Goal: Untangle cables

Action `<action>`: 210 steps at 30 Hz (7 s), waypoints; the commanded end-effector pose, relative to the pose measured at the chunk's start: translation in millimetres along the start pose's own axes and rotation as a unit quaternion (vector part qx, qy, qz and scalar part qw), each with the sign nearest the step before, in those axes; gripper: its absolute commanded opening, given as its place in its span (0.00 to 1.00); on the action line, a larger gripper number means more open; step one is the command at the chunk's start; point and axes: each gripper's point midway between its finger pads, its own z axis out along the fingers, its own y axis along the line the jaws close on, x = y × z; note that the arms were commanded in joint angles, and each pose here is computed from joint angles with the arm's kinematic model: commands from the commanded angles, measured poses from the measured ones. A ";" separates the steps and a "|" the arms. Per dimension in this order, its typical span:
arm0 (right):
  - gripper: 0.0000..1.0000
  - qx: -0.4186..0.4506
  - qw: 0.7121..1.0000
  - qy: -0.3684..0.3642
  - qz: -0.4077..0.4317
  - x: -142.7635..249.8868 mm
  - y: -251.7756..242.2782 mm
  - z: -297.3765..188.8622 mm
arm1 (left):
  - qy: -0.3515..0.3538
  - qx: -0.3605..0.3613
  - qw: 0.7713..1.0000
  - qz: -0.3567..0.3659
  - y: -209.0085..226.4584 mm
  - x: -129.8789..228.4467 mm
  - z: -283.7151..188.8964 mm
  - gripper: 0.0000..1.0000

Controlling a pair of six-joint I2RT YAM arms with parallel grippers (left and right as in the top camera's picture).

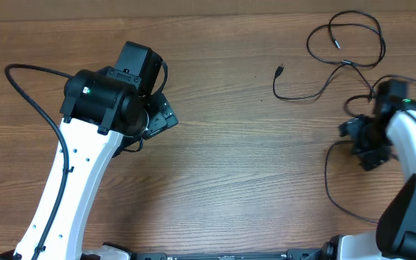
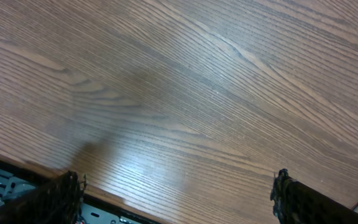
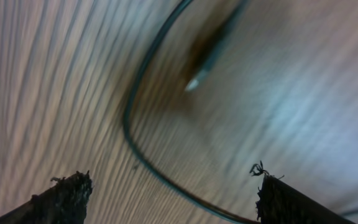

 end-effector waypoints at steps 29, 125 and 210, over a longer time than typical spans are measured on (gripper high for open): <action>0.51 -0.004 0.998 0.001 -0.059 43.8 1.4 53.3 | -0.012 0.011 1.000 0.002 -2.0 -4.6 -6.7 1.00; 0.70 0.001 0.986 -0.053 0.156 -57.9 -59.7 29.5 | -0.013 0.010 1.000 0.010 -1.8 -5.1 -6.6 0.99; 0.38 -0.038 0.980 -0.016 -0.195 -45.9 25.8 18.9 | -0.016 0.016 1.000 0.011 -4.2 -6.4 -6.7 0.99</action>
